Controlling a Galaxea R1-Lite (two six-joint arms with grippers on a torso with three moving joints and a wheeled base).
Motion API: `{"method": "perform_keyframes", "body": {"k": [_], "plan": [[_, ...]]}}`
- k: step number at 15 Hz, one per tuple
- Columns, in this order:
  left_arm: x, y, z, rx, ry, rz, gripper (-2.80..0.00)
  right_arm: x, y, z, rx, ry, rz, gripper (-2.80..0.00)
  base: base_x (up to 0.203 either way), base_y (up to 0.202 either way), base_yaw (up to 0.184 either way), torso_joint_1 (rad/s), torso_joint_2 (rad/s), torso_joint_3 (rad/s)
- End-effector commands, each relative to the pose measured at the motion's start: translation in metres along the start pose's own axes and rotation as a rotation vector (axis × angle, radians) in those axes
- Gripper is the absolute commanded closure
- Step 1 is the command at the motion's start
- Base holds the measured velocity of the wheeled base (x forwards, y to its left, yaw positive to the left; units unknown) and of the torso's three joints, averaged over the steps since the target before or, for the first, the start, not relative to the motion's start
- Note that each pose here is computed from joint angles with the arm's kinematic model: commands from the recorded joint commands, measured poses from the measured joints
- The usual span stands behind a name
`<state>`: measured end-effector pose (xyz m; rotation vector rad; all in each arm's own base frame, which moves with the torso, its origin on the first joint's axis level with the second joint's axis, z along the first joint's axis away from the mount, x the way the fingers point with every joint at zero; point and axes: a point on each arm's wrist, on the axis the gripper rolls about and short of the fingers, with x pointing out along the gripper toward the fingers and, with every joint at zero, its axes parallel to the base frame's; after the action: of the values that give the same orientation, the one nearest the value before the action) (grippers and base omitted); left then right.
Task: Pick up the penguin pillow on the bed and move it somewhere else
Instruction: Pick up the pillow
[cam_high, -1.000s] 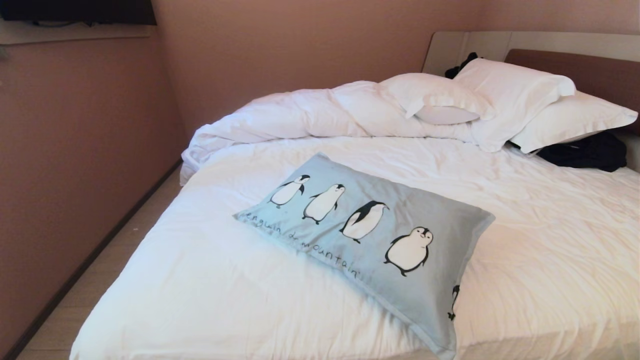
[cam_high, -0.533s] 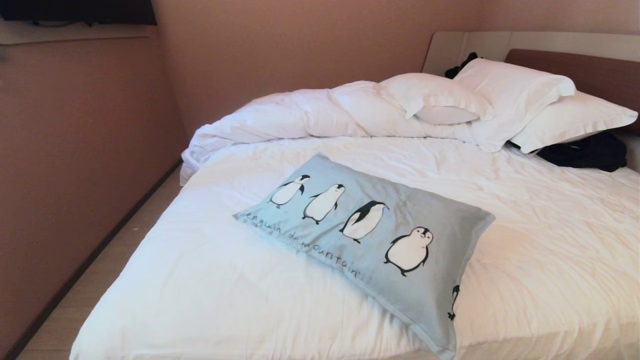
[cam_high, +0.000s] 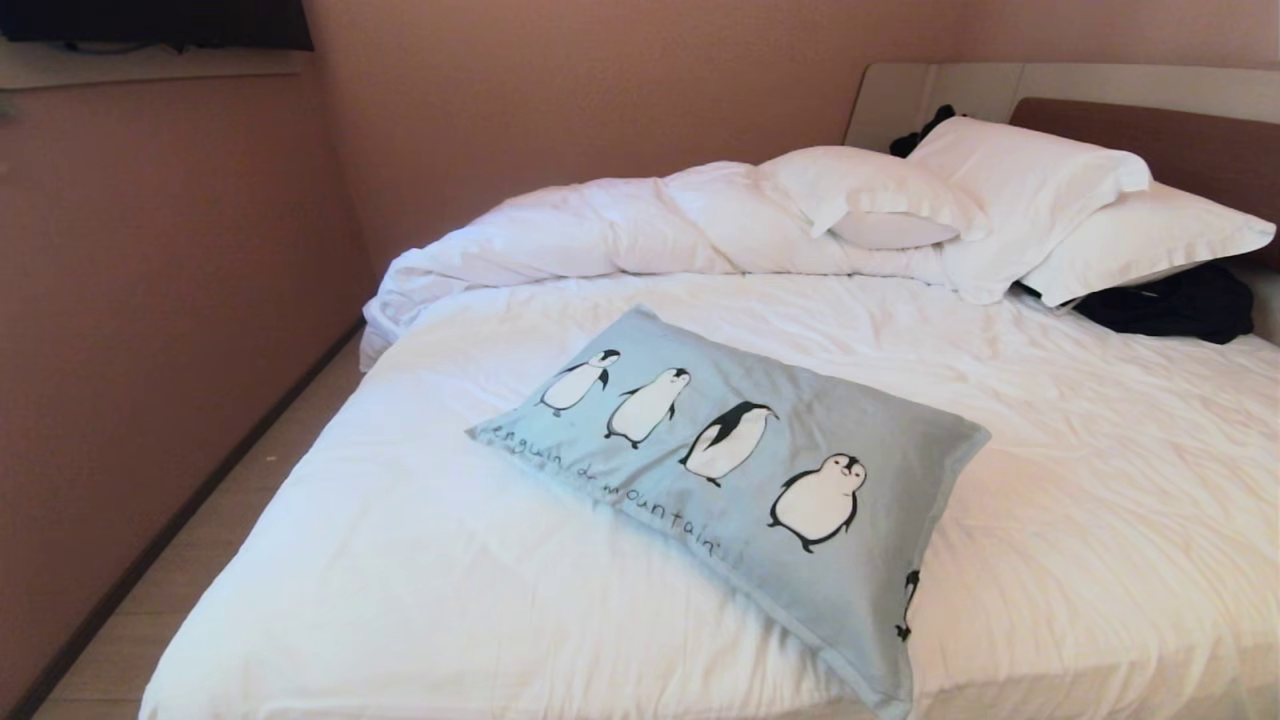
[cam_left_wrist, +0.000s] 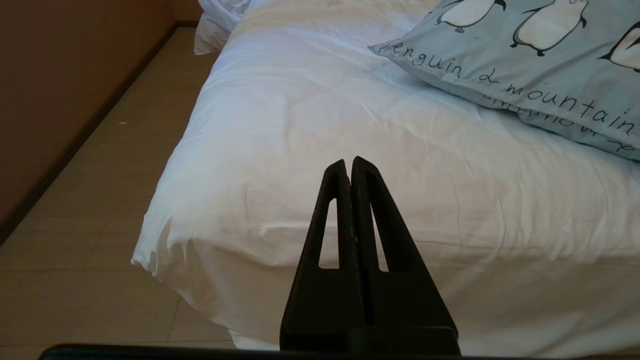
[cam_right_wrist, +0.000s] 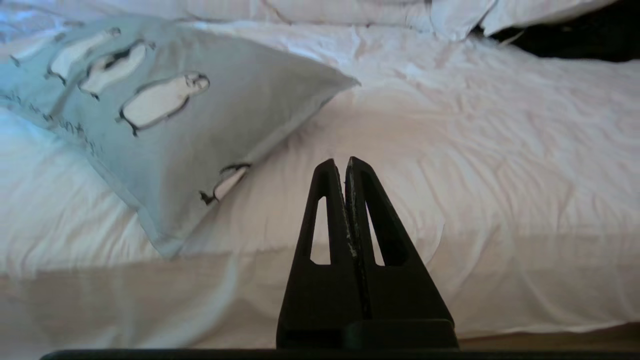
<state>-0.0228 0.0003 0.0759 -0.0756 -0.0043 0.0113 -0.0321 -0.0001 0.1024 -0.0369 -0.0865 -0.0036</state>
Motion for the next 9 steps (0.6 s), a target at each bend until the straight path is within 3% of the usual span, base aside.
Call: {"method": "perform_keyframes", "body": {"k": [1,4,9], "plan": [[0.0,0.0,-0.001,-0.001,0.002,0.001,0.0,-0.006,0.0,0.011,-0.002,0.009,0.002,0.0,0.0,0.0,0.0,0.0,0.0,0.0],[0.0,0.0,-0.001,-0.001,0.002,0.001,0.0,-0.004,-0.001,0.03,-0.005,0.025,0.024,0.0,0.0,0.0,0.0,0.0,0.0,0.0],[0.0,0.0,-0.001,-0.001,0.002,0.001,0.0,0.063,-0.001,0.071,0.005,0.258,0.093,0.0,0.0,0.0,0.0,0.0,0.0,0.0]]}}
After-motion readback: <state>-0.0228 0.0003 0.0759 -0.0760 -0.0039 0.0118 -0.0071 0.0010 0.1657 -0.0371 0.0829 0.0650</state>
